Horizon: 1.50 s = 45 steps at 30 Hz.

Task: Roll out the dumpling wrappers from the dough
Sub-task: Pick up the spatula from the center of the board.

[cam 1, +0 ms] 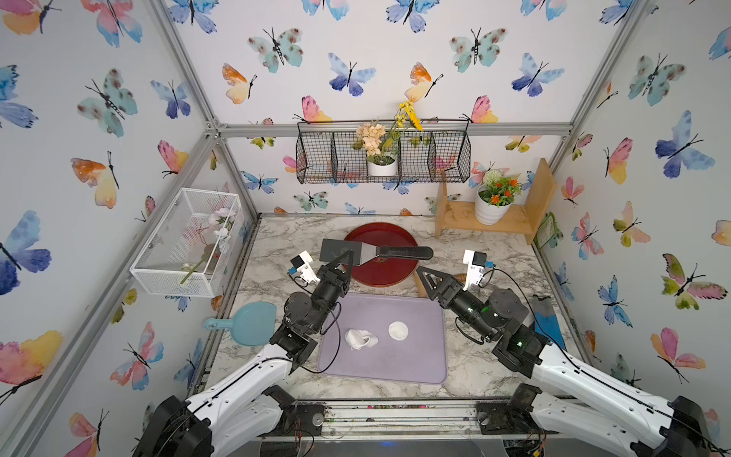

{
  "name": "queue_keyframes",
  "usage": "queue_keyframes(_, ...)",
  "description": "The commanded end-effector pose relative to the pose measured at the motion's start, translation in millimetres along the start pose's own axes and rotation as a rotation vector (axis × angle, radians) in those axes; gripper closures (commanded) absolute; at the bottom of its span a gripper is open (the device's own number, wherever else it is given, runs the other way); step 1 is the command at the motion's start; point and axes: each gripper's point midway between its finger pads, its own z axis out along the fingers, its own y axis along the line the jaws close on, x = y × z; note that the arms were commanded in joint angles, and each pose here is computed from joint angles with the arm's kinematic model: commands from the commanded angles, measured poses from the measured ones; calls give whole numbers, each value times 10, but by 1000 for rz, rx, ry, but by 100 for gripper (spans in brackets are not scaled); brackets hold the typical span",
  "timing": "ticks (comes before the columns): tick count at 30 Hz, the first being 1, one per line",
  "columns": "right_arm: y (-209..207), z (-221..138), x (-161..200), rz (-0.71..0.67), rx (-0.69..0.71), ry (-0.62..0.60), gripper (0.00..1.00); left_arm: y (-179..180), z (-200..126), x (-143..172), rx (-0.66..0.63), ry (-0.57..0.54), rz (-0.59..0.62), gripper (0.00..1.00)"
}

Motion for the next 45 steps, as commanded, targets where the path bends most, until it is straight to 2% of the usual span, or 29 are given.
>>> queue_keyframes(1,465,130,-140,-56,-182,-30,18,-426,60,-19,138,-14,-30,100)
queue_keyframes(6,517,258,-259,-85,-199,-97,19,-478,46,40,168,7,-54,100)
queue_keyframes(11,478,314,-411,-55,-180,-188,27,-501,-18,90,181,14,-59,100)
queue_keyframes(14,529,399,-428,-48,-201,-192,31,-485,-35,135,181,22,-57,100)
queue_keyframes(19,690,502,-432,-58,-266,-178,45,-471,-78,171,199,27,-61,100)
queue_keyframes(30,635,440,-481,-50,-234,-204,61,-525,-31,220,212,48,-47,100)
queue_keyframes(36,611,442,-457,-60,-228,-198,75,-530,-6,273,217,73,-40,100)
queue_keyframes(43,614,403,-499,-63,-224,-219,85,-496,4,335,213,101,-23,100)
queue_keyframes(45,614,398,-505,-64,-216,-216,92,-499,13,349,212,108,-9,100)
